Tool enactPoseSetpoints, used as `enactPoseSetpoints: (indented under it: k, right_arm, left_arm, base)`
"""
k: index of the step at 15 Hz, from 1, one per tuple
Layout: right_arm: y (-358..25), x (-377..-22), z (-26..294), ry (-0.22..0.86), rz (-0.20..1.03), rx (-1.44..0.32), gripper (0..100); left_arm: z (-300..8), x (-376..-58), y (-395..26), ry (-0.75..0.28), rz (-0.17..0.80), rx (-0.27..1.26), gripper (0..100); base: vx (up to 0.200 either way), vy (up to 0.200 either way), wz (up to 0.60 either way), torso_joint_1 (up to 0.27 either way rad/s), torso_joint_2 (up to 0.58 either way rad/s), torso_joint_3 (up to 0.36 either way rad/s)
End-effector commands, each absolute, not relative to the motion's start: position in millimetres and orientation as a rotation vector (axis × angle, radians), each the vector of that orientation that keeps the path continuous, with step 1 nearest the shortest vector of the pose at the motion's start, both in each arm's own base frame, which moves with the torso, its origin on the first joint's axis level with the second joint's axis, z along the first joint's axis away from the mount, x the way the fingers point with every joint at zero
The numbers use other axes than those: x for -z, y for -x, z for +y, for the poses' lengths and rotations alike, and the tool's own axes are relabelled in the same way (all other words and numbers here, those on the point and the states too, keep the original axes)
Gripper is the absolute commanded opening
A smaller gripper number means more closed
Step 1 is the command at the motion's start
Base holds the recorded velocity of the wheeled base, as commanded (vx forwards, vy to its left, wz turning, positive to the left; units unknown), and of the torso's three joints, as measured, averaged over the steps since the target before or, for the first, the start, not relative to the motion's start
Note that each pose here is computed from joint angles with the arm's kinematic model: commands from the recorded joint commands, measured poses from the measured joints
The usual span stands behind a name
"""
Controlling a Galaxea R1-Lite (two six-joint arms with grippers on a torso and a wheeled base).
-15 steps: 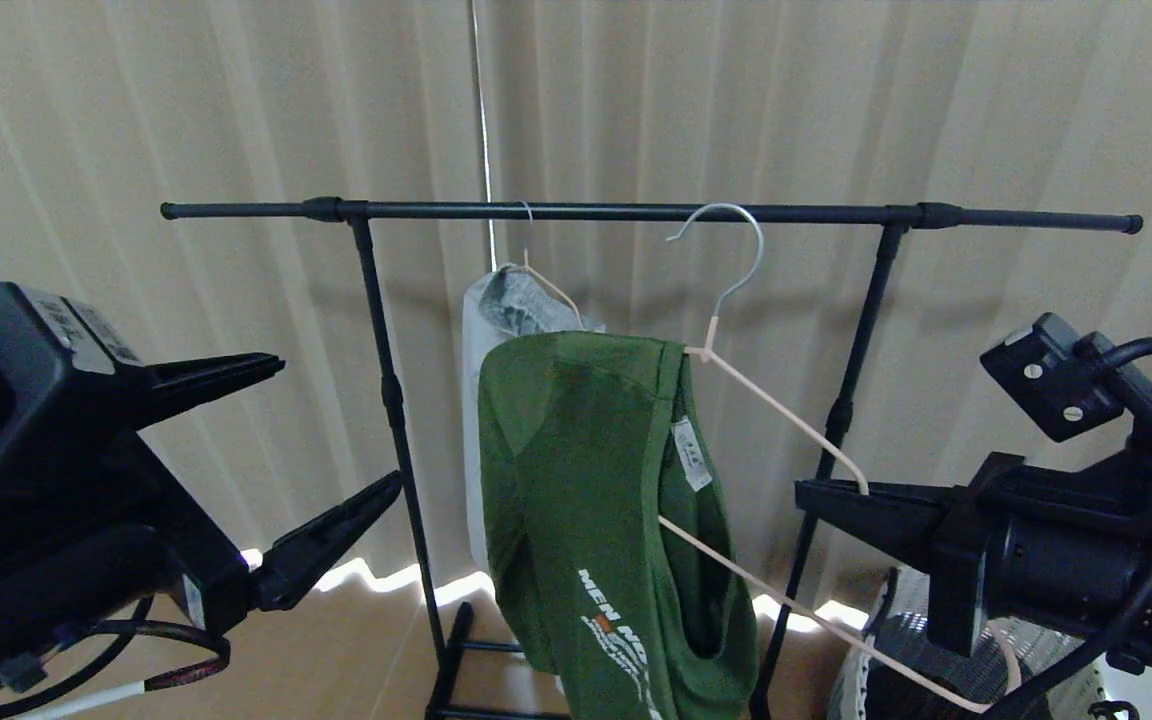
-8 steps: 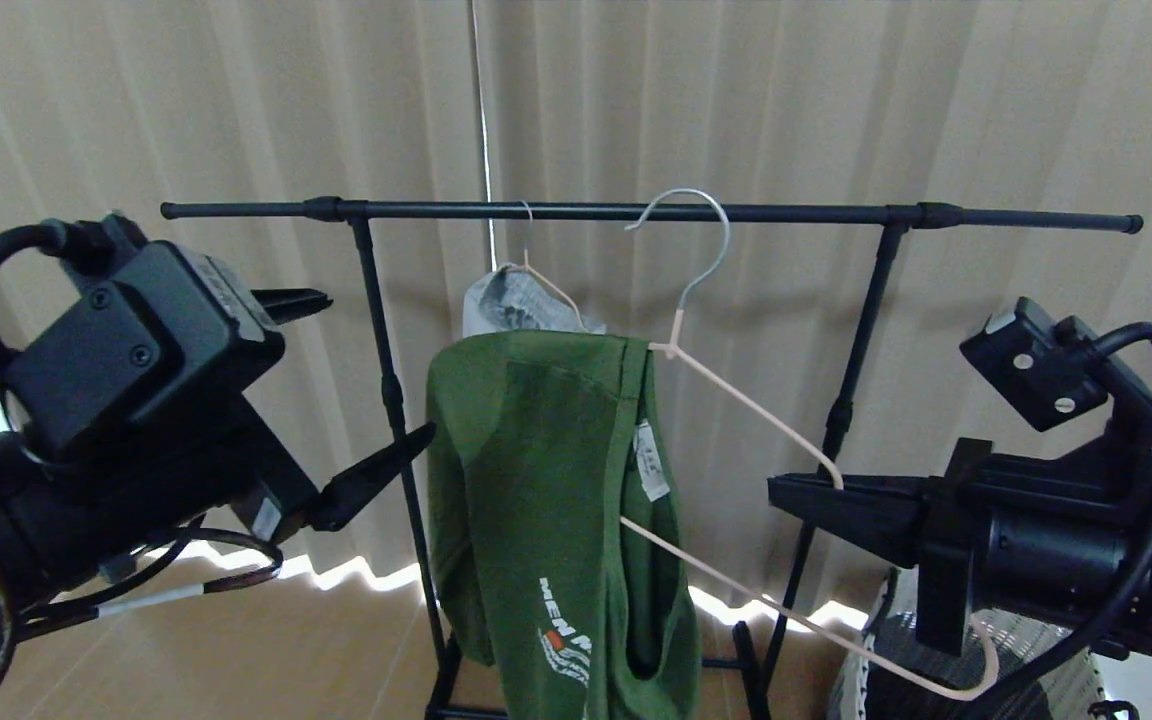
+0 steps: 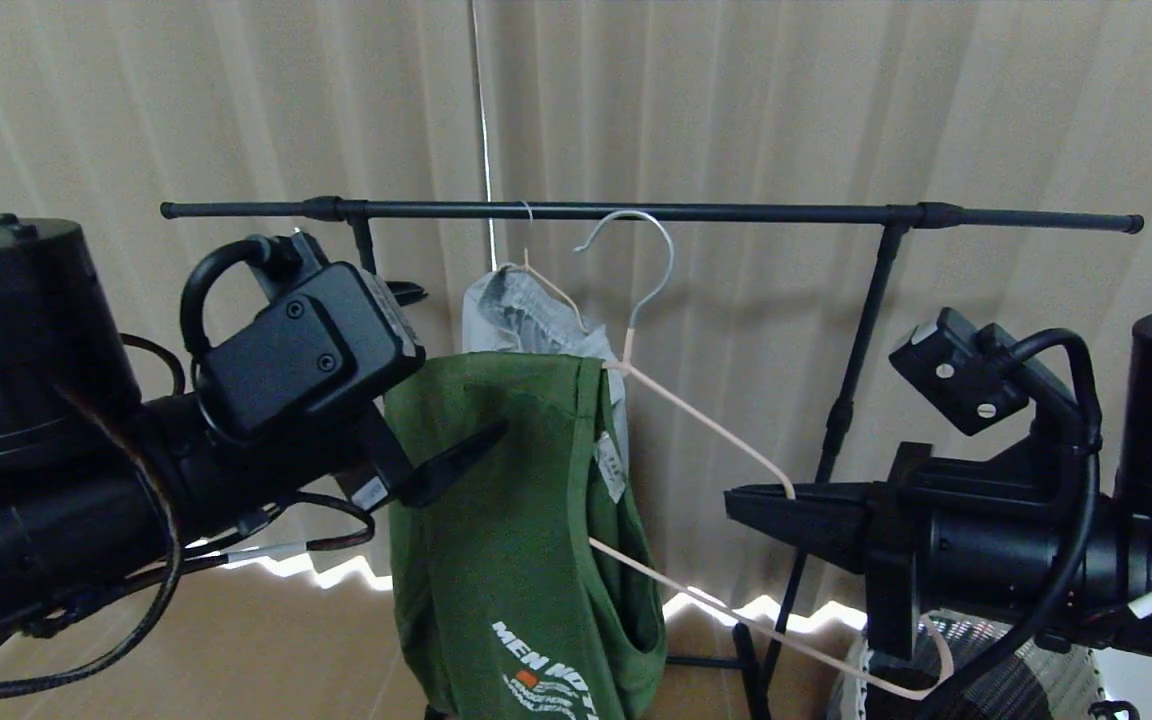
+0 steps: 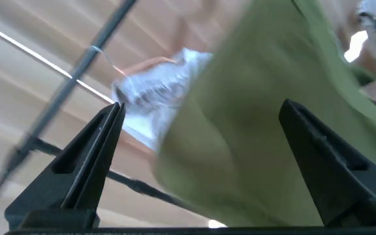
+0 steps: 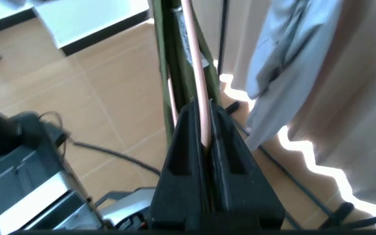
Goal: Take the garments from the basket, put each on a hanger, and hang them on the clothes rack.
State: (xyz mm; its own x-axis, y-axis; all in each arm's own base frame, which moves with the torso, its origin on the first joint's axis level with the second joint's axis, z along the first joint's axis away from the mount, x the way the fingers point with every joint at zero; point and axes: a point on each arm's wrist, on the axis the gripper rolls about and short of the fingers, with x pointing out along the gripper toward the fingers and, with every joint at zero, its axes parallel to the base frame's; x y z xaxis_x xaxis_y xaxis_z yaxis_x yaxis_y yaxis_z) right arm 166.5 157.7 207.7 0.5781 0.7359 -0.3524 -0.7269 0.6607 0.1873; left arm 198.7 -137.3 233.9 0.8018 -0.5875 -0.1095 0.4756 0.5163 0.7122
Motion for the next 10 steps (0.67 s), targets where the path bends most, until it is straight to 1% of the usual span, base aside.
enactPoseSetpoints:
  k: [1,3,5,8,9,10]
  right_arm:
    - [-164.7,-206.1,161.7,-0.018,0.431,-0.879,0]
    - [-162.5,-205.7,163.1,-0.002,0.428,-0.910,0]
    - [-161.3,-205.1,162.6,0.020,0.420,-0.936,0]
    - [-158.4,-205.4,164.3,0.021,0.420,-0.967,0]
    - [-157.7,-205.4,165.0,0.022,0.420,-0.971,0]
    - [-155.9,-206.1,165.8,0.022,0.418,-0.981,0]
  left_arm:
    - [-145.4,-225.6,-210.0,-0.817,-0.123,0.655,100]
    - [-149.3,-223.3,-216.4,-0.820,-0.114,0.657,100]
    - [-150.4,-226.1,-218.0,-0.816,-0.126,0.653,100]
    - [-150.3,-227.0,-217.9,-0.817,-0.130,0.651,100]
    - [-150.3,-227.0,-217.9,-0.817,-0.130,0.651,0]
    - [-150.1,-227.5,-217.6,-0.816,-0.132,0.650,0]
  base:
    - [0.000,0.000,0.00,0.000,0.00,0.000]
    - [0.000,0.000,0.00,0.000,0.00,0.000]
    - [0.000,0.000,0.00,0.000,0.00,0.000]
    - [0.000,0.000,0.00,0.000,0.00,0.000]
    - [0.000,0.000,0.00,0.000,0.00,0.000]
    - [0.000,0.000,0.00,0.000,0.00,0.000]
